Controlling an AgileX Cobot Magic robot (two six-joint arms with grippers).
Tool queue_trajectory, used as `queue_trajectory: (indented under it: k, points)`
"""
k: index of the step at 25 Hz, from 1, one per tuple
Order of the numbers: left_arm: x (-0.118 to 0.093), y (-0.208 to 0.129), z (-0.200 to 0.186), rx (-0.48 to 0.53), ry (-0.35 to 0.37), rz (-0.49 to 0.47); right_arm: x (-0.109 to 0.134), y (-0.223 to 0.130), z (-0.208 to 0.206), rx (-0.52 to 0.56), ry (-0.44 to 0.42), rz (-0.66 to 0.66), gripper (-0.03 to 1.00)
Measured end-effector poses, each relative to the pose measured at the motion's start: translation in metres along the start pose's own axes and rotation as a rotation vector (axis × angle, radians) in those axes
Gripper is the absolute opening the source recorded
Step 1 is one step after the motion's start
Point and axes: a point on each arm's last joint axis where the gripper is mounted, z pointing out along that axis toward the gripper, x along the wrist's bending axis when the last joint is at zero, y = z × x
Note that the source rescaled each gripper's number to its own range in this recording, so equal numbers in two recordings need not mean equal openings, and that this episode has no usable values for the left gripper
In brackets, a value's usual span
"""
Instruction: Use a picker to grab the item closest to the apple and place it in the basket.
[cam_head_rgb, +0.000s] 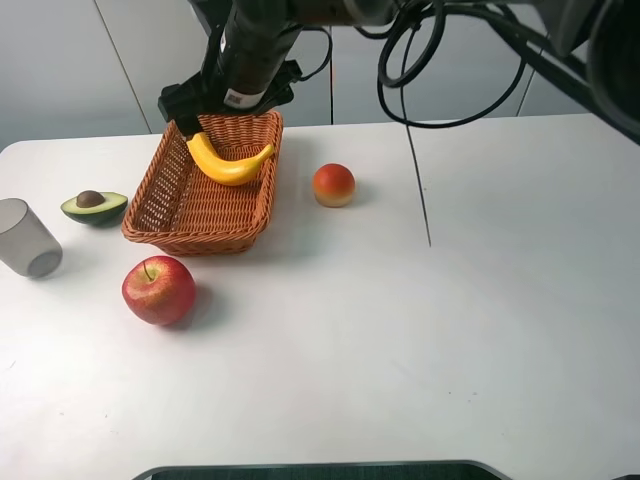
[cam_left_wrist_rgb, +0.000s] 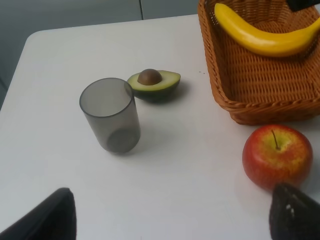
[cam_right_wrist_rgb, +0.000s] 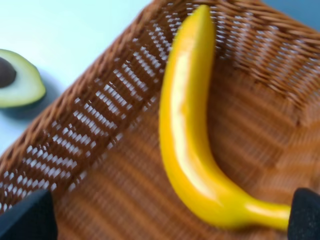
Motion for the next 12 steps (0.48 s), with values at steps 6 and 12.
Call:
queue_trajectory:
  k: [6, 12]
  points:
    - [0.000, 0.000, 0.000, 0.000, 0.000, 0.000, -0.024, -0.006, -0.029, 0.147, -0.057, 0.048, 1.00]
    - [0.000, 0.000, 0.000, 0.000, 0.000, 0.000, -0.073, -0.034, -0.067, 0.237, -0.128, 0.164, 1.00]
